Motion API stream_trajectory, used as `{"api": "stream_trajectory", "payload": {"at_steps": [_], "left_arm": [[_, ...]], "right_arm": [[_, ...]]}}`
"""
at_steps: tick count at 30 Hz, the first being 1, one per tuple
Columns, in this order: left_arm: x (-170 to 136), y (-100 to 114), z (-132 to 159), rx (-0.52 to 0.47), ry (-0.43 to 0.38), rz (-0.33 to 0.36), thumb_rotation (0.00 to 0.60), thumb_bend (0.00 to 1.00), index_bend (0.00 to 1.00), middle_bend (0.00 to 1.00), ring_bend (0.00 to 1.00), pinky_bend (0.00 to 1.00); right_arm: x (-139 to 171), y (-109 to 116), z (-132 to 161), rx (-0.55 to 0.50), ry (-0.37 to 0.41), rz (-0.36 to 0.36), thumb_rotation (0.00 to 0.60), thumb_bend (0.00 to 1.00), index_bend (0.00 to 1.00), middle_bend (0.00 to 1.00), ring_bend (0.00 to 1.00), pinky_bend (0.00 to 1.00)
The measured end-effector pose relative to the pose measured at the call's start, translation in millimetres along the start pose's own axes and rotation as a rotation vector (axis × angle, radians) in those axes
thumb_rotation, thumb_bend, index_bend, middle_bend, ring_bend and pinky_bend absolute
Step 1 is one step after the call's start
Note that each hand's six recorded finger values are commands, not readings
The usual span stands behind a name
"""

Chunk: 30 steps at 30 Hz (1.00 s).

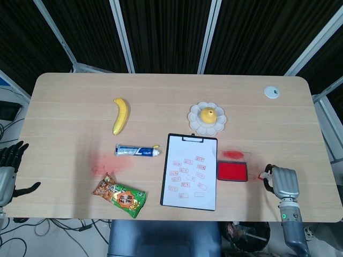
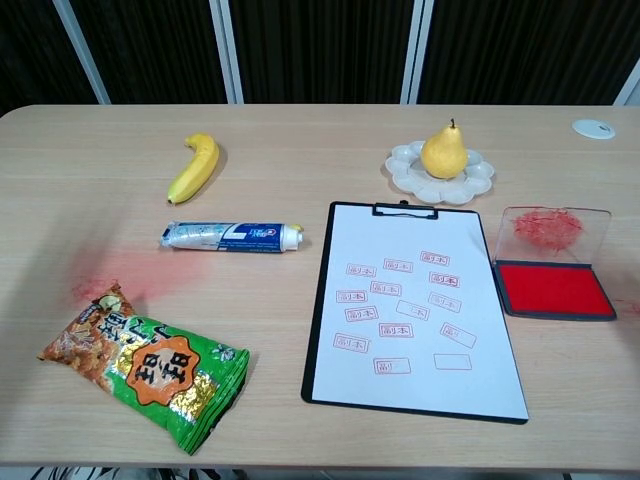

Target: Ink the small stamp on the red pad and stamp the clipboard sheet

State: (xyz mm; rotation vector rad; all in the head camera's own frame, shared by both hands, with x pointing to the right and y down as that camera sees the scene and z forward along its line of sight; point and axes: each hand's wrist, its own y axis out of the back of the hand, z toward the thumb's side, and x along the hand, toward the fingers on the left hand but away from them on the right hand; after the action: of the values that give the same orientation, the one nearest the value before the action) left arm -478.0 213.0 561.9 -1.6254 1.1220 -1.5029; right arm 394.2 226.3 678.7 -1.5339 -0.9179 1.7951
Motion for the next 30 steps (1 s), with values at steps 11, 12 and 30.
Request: {"api": "stream_trajectory", "payload": {"at_steps": [11,12,30], "left_arm": [[-4,0,1,0.008,-0.006,0.001,0.6,0.02,0.0,0.0,0.0,0.0],[-4,1,2,0.009,-0.009,0.002,0.6,0.02,0.0,0.0,0.0,0.0],[-4,-2,5,0.028,-0.016,0.001,0.6,0.02,0.0,0.0,0.0,0.0]], "right_arm": [[3,-7,2,0.01,0.007,0.024,0.6,0.6,0.92,0.75,0.83,0.78],[3,-7,2,0.009,0.006,0.024,0.6,0.6,0.92,0.75,0.83,0.78],[-3,-17,-3,-0.028,-0.003,-0.006,0.6,0.59,0.92,0.74,0.82,0.78]]}}
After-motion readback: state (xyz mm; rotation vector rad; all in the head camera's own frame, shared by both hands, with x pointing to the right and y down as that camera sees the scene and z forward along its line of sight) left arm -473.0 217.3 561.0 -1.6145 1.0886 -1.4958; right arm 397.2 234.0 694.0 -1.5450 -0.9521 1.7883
